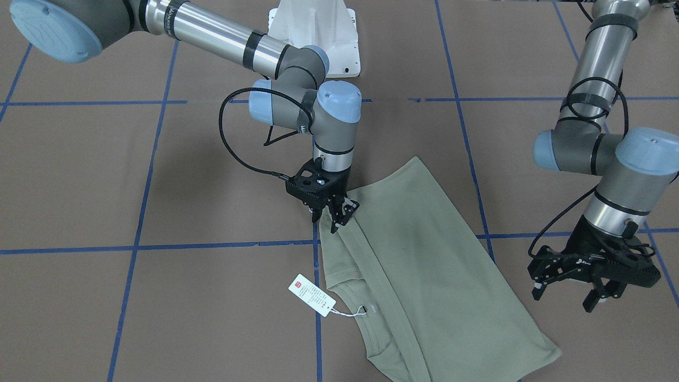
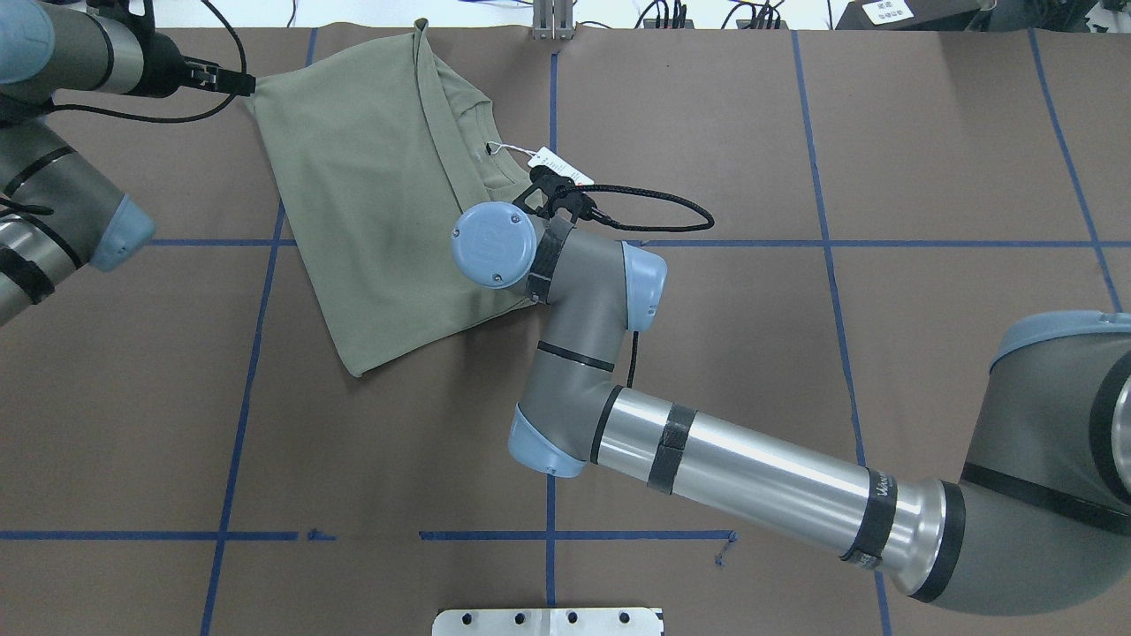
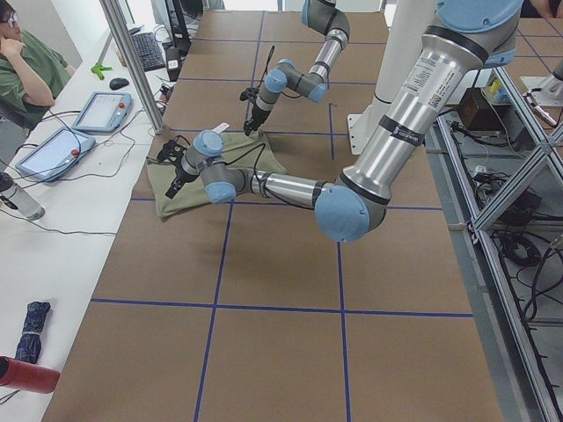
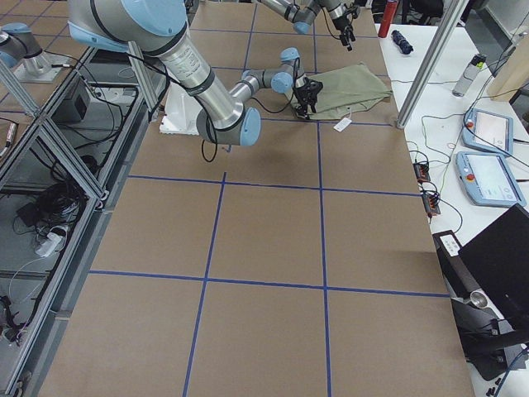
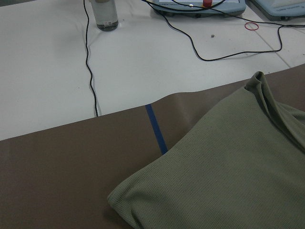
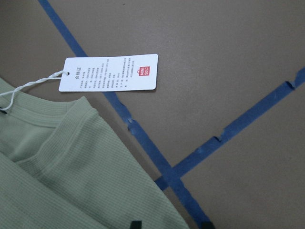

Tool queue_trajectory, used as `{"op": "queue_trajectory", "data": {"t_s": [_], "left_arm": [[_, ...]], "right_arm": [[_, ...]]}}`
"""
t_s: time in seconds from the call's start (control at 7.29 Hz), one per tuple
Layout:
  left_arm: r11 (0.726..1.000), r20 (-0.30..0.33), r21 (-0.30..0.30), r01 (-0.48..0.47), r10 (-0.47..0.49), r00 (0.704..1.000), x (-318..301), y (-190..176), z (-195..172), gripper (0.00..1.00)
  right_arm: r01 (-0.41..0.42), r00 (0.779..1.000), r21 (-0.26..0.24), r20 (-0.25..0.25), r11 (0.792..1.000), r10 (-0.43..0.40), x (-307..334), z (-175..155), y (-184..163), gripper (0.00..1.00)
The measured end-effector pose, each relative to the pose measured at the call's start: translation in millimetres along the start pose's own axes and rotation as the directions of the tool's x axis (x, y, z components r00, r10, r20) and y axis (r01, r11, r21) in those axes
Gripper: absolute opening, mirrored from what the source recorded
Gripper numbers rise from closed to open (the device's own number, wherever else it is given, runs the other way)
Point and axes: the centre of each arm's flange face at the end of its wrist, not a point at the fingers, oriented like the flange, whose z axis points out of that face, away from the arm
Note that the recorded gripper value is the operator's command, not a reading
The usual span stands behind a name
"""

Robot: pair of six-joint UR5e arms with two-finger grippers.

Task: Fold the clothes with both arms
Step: 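Reach the right gripper to the shirt's collar edge near the tag and grasp, then pull the grasped edge with the right gripper toward the robot, folding lengthwise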

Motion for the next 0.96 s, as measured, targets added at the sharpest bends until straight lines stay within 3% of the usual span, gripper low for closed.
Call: {"op": "queue_trajectory", "data": {"t_s": [0.14,0.96], "left_arm": [[1.000,0.001,-0.001,0.000,0.000,1.000,0,0,0,1.00],[1.000,-0.001,-0.001,0.001,-0.001,1.000,1,1,1,1.00]], "right_arm": [[0.001,1.000,0.000,-0.003,1.000,-0.001,2,2,1,0.00],[0.004,1.000,-0.011,0.021,1.000,-0.004,16,-8,-4,0.00]]}}
